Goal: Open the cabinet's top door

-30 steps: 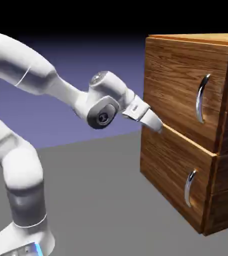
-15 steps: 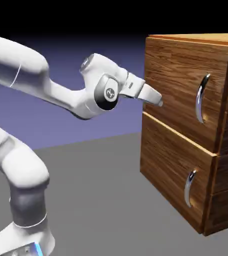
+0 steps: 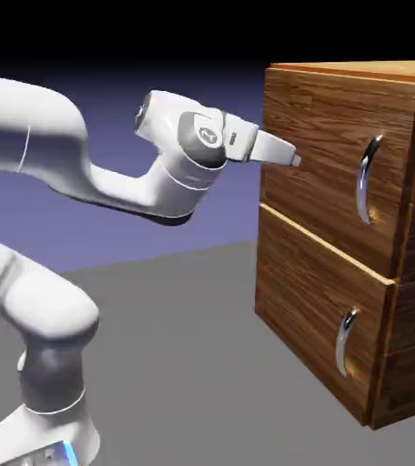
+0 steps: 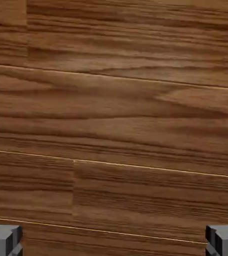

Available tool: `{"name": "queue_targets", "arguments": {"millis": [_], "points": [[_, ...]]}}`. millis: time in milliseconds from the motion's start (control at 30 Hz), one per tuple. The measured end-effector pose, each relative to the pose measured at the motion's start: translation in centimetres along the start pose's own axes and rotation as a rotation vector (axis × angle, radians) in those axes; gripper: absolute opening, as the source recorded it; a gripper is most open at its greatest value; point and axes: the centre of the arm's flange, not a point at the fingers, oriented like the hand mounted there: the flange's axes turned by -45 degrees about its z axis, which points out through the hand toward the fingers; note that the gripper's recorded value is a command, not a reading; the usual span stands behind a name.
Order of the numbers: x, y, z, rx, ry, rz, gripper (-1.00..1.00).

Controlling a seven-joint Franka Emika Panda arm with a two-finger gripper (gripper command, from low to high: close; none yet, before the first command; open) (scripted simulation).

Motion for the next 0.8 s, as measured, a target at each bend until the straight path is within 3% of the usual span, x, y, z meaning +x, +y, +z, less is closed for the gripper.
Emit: {"name": "queue_targets", "arguments": {"millis": [800], "points": [[-3.4,9.4,2.4,-0.015,0.263,0.065,0.00]]}}
